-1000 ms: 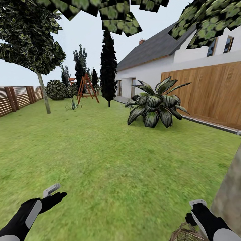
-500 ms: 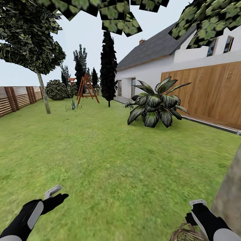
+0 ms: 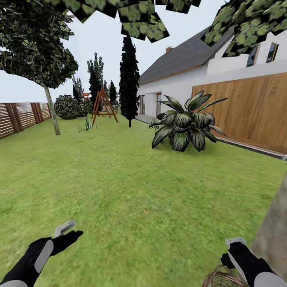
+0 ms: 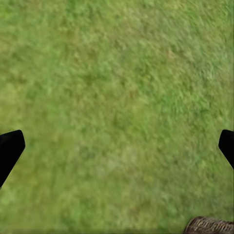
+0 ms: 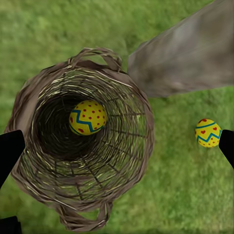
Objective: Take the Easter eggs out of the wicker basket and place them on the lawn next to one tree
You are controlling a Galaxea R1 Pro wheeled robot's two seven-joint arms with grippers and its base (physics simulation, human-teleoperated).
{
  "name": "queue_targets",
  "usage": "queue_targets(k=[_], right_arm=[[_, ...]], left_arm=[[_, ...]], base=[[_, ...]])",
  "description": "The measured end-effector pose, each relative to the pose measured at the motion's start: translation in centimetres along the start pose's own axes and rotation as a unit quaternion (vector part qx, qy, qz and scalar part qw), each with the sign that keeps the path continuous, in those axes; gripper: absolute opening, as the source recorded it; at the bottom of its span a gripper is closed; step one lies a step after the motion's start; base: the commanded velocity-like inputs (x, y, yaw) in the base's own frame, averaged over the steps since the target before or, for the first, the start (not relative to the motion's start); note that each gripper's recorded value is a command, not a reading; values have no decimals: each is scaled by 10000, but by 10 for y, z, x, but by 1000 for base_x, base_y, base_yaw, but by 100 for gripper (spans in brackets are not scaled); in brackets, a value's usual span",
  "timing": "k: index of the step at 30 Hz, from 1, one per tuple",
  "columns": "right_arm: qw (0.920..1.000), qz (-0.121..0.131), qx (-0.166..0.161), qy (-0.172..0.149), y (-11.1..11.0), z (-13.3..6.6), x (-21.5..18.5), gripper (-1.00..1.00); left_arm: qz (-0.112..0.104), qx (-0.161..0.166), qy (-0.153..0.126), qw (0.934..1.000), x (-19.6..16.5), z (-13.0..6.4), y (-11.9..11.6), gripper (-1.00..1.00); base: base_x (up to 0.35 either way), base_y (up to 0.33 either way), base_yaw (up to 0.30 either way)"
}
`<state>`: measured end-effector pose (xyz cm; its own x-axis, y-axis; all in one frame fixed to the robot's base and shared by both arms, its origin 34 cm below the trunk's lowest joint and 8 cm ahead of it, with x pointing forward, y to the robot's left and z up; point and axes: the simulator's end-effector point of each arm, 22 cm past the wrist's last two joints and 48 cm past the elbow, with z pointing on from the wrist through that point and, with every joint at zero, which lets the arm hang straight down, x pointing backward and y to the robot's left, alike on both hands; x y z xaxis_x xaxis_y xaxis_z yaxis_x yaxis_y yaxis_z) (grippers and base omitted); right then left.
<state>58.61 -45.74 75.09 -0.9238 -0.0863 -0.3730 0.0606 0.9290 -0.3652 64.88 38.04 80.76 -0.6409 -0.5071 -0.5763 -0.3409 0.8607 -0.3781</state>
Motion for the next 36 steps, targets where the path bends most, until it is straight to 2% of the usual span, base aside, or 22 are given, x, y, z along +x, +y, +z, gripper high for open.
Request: queue_targets(k=[36], right_arm=[[10000, 10, 5, 3, 17, 44, 15, 100]], left_arm=[[-3, -1, 4, 10000, 27, 39, 17, 100]], base=[[0, 0, 0]])
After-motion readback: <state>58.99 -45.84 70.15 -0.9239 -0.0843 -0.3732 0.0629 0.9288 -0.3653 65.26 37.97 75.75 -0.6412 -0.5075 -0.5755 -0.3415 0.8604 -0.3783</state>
